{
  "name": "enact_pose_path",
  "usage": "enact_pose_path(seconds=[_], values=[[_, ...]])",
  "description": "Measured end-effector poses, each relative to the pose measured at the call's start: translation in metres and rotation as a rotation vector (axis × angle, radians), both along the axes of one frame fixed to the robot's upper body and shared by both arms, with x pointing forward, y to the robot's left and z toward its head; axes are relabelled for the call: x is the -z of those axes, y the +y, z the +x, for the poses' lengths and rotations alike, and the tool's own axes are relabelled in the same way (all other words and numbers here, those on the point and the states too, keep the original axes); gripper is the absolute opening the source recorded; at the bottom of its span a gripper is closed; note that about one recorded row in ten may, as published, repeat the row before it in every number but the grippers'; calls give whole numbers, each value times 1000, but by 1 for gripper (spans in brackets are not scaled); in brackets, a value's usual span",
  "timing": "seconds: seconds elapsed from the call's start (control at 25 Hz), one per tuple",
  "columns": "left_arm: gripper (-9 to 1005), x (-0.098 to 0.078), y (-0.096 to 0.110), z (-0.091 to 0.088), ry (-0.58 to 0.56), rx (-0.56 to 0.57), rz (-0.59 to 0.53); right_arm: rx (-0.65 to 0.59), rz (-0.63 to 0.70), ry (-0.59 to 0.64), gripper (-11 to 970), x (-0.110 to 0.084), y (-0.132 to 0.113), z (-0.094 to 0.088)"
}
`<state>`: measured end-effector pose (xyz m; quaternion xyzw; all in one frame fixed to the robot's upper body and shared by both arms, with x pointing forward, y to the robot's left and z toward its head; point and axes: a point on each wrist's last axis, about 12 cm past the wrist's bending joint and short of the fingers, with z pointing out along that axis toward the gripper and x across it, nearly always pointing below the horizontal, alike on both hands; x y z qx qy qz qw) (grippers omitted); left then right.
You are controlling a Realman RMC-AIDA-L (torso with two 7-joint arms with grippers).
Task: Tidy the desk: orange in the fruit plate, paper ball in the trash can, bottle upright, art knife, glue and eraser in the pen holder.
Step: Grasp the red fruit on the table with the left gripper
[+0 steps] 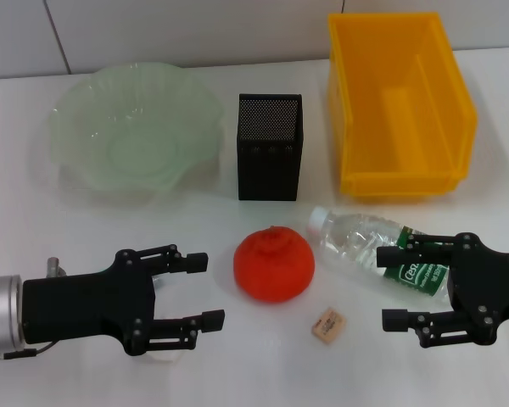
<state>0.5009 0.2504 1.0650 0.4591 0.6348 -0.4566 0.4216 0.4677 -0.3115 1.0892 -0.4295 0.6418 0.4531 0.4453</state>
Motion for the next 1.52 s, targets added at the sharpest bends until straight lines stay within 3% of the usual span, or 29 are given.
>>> enact_pose_path(seconds=[0.64, 0.84, 0.92, 1.04, 1.12, 1.52], values=[[745, 1, 0, -1, -1, -6, -10, 12, 18, -12, 768, -1, 0, 0], [733, -1, 0, 8, -59, -90, -42, 135, 127, -132, 767, -7, -13, -11], [729, 0, -1, 14, -77, -158, -62, 259, 224, -232, 768, -12, -27, -24], [721, 5, -11, 24, -99, -231, -80, 340, 289, -280, 768, -13, -34, -32], [717, 12, -30, 32, -107, -225, -64, 419, 351, -324, 768, -10, -39, -41], [692, 30, -58, 34, -106, -167, 48, 460, 383, -355, 767, -9, -43, -49]])
